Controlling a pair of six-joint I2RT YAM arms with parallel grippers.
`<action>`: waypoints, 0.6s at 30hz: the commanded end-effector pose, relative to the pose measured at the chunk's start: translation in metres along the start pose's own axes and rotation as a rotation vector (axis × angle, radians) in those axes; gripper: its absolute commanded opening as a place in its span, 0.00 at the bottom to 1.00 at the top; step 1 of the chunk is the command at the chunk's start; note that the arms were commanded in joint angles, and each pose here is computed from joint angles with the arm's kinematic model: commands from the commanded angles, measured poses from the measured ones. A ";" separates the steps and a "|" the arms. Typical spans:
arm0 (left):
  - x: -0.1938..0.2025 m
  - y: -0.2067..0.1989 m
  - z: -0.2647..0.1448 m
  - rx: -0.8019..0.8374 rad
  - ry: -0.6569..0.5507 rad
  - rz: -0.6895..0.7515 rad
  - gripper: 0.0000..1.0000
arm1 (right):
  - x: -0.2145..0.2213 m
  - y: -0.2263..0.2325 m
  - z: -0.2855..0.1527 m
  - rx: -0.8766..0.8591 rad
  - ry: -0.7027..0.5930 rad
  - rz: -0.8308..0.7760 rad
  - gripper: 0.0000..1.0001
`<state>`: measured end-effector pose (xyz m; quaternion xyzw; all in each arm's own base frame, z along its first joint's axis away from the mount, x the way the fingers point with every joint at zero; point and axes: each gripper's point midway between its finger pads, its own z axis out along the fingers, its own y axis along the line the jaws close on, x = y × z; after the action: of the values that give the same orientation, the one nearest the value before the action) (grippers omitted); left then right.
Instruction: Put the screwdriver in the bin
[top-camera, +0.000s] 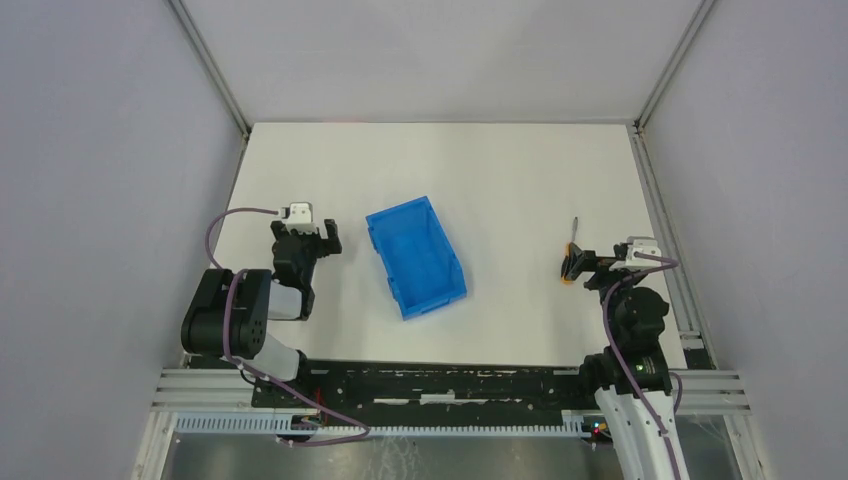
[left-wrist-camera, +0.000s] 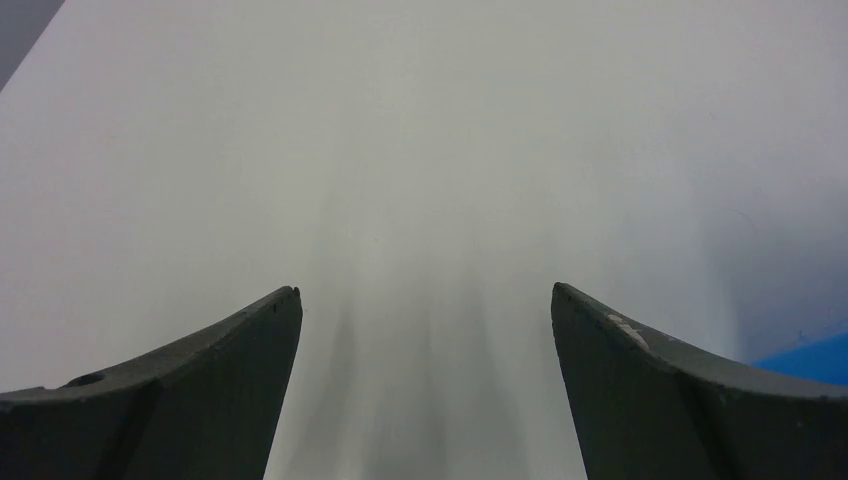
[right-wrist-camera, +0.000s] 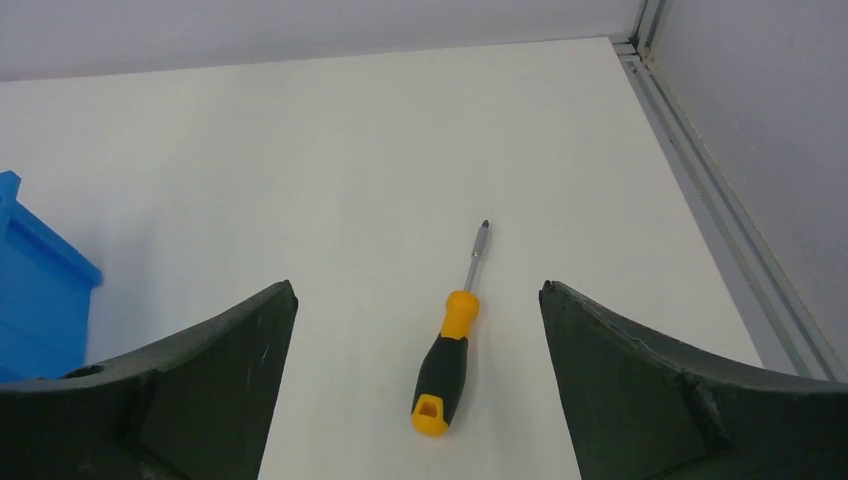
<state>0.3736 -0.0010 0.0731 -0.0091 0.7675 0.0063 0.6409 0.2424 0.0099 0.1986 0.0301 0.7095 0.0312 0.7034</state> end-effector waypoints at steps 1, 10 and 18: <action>-0.015 0.000 0.004 0.001 -0.055 -0.019 1.00 | -0.025 -0.006 0.003 0.049 -0.047 0.036 0.98; -0.016 0.000 0.004 0.001 -0.056 -0.019 1.00 | -0.123 -0.008 0.020 0.109 -0.094 -0.001 0.98; -0.015 0.000 0.004 0.001 -0.054 -0.019 1.00 | -0.079 -0.018 0.097 0.213 0.667 -0.169 0.98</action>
<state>0.3736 -0.0010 0.0731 -0.0091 0.7675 0.0063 0.6409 0.3342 -0.0101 0.3767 0.0764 0.7610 -0.0399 0.6430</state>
